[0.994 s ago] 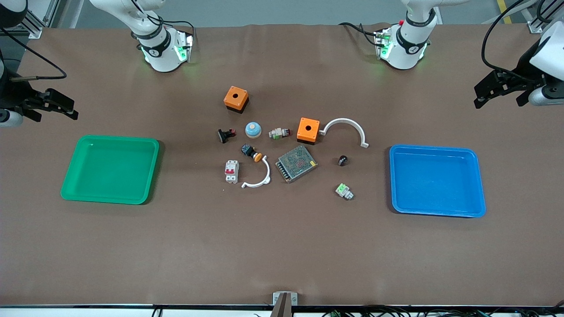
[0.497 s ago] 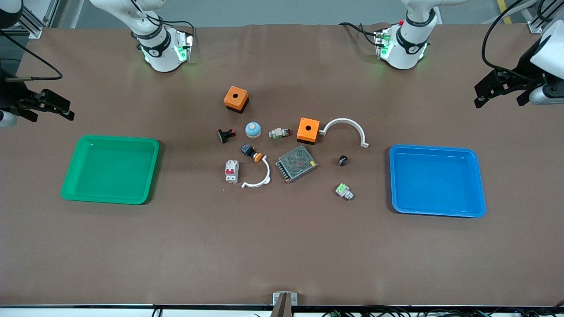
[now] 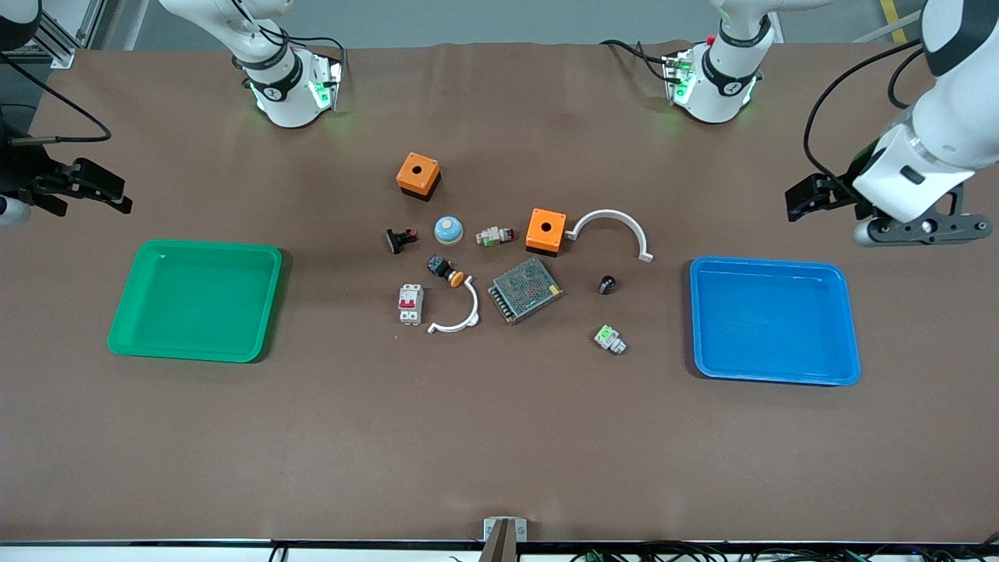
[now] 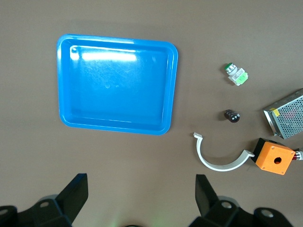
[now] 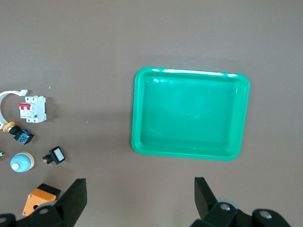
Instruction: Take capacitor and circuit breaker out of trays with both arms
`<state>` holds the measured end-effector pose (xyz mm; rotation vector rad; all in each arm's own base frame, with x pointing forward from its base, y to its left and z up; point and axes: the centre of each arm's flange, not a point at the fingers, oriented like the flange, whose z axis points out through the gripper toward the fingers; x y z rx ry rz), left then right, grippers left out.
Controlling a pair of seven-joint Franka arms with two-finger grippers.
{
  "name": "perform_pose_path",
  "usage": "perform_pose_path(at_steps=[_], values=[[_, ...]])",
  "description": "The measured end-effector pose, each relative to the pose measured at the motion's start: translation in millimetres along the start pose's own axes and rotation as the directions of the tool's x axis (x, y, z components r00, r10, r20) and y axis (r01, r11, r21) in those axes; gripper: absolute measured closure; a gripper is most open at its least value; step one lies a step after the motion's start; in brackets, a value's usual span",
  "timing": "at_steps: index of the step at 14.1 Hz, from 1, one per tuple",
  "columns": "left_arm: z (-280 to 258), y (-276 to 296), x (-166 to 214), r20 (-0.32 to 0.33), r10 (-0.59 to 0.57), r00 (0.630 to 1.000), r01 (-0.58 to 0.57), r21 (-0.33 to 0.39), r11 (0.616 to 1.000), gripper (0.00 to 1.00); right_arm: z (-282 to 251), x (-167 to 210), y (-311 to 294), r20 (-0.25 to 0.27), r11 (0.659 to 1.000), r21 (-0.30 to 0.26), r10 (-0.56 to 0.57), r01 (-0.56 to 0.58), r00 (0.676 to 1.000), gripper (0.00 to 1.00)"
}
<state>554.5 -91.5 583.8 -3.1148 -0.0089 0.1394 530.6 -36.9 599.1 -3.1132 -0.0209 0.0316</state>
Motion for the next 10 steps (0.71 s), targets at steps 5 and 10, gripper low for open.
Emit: perform_pose_path(at_steps=[5, 10], values=[[-42.3, -3.2, -7.8, -0.087, -0.007, 0.996, 0.006, -0.011, 1.0, 0.0, 0.0, 0.0, 0.0, 0.0, 1.0, 0.0, 0.0, 0.0, 1.0, 0.0], [-75.4, -11.8, -23.6, -0.155, -0.016, 0.988, 0.019, 0.015, 1.0, 0.0, -0.2, 0.2, 0.1, -0.002, 1.0, 0.0, 0.004, -0.004, 1.0, 0.0]])
